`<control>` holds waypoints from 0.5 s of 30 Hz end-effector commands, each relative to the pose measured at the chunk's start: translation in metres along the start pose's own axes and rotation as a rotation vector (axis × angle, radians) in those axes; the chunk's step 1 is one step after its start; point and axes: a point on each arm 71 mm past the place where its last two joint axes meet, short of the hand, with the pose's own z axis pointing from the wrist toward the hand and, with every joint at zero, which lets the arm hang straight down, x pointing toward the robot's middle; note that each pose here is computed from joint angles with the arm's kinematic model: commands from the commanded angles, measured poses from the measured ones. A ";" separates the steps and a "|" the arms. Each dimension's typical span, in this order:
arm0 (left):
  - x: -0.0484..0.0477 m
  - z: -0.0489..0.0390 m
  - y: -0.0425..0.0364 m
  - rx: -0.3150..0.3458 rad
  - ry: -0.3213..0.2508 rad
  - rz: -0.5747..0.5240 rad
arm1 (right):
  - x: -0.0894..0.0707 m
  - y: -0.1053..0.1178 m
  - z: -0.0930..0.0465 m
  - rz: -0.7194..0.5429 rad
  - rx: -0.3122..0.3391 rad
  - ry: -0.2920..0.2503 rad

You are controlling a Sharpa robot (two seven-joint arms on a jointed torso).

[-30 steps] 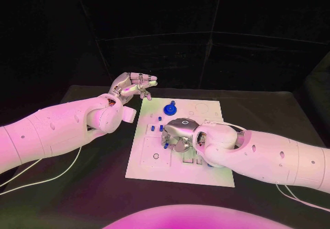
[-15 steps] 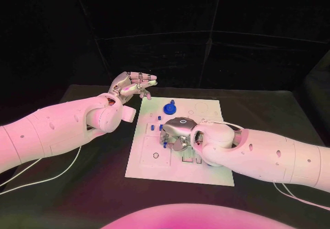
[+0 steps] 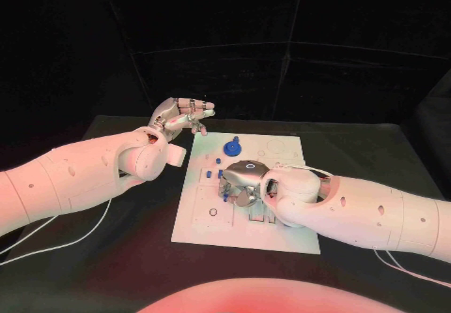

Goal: Assemble the parts on the task board

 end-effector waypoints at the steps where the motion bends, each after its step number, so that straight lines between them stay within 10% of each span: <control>1: 0.0009 0.0009 -0.0013 0.004 0.009 -0.008 | 0.001 0.000 -0.001 -0.010 0.000 0.011; 15: -0.0009 0.0012 -0.0006 -0.001 0.005 -0.005 | 0.000 0.001 -0.004 0.007 -0.005 -0.006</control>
